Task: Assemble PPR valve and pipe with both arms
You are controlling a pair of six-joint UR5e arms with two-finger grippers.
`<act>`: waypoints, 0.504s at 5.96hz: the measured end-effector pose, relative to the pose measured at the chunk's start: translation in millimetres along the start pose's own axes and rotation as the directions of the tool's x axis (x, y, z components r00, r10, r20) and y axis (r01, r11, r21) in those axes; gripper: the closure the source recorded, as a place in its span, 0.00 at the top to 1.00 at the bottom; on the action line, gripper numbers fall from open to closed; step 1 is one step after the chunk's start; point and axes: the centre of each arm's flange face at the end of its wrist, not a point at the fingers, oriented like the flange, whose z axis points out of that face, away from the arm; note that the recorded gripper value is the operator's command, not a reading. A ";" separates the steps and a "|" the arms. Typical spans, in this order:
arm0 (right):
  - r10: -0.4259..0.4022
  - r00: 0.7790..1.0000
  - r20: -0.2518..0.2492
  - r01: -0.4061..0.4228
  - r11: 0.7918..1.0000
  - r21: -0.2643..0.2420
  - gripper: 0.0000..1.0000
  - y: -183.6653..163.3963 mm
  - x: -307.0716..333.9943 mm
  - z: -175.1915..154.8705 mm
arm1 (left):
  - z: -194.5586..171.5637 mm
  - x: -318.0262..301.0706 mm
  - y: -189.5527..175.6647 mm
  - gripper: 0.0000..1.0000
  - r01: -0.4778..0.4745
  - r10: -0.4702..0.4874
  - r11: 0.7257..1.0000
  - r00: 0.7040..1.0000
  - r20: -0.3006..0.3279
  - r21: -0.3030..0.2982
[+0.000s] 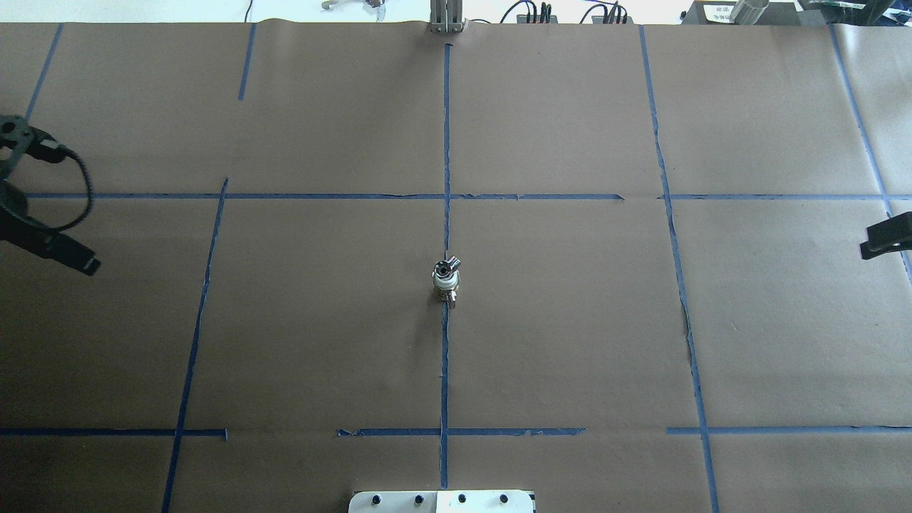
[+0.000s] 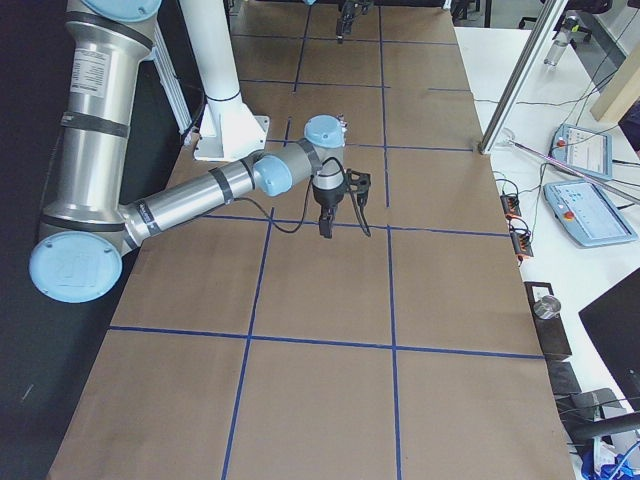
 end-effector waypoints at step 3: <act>-0.154 0.984 0.093 0.153 0.988 0.019 1.00 -4.0 170.3 -2.3 | -27.2 -136.4 92.8 1.00 0.049 -0.048 0.999 0.997 0.065 -0.009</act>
